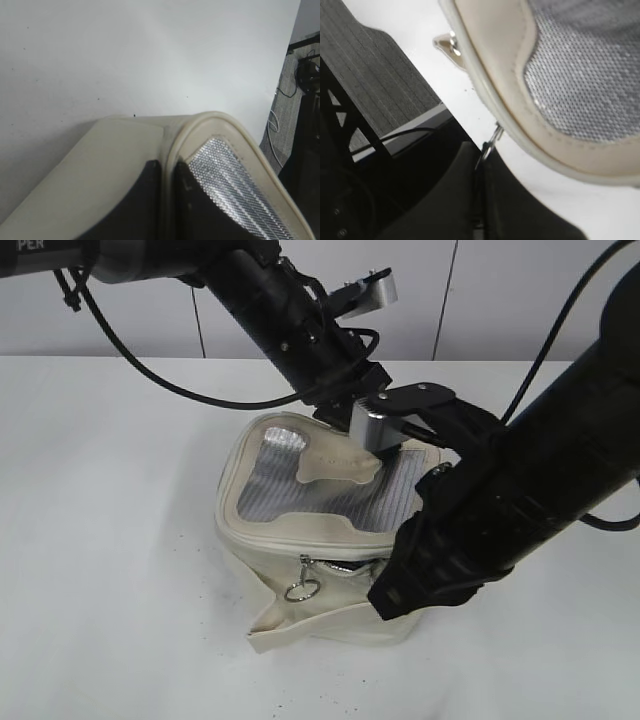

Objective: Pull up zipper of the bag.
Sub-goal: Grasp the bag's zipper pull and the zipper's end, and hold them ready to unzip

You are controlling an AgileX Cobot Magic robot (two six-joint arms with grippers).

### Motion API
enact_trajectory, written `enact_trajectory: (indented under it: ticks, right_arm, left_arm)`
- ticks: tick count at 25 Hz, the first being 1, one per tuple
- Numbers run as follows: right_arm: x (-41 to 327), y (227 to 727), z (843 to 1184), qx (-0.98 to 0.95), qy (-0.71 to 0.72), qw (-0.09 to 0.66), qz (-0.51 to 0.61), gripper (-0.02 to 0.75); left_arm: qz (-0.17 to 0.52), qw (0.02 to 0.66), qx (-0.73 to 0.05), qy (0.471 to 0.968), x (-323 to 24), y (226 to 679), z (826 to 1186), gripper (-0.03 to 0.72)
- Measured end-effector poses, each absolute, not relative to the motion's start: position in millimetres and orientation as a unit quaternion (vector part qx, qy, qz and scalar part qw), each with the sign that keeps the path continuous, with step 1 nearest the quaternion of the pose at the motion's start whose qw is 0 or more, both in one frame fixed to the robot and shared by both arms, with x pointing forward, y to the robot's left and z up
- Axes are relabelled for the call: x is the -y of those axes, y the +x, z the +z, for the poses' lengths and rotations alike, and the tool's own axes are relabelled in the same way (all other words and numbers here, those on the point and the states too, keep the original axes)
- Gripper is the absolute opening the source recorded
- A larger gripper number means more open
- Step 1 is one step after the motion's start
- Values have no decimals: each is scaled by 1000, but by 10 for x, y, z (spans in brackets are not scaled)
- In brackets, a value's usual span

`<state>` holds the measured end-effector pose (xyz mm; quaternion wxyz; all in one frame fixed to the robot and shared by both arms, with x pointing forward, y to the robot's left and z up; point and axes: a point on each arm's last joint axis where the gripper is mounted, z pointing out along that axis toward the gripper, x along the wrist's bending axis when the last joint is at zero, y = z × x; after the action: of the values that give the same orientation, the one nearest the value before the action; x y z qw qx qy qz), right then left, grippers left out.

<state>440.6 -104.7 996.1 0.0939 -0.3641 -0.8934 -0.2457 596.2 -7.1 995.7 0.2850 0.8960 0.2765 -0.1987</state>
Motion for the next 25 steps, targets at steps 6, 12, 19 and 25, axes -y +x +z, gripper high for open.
enact_trajectory:
  ticks: [6,12,19,25]
  right_arm:
    - [894,4458,9943,867,-401,109,-276,5]
    - [848,4523,10001,860,-405,101,-293,5]
    - [703,4496,9981,869,-384,105,-293,7]
    - [443,4465,10047,876,-360,103,-304,8]
  left_arm:
    - [-173,294,-308,888,69,6009,9988,41]
    - [-162,296,-321,885,63,6035,9990,41]
    - [-160,294,-329,883,56,6043,9993,41]
    - [-161,287,-325,887,41,6028,10004,41]
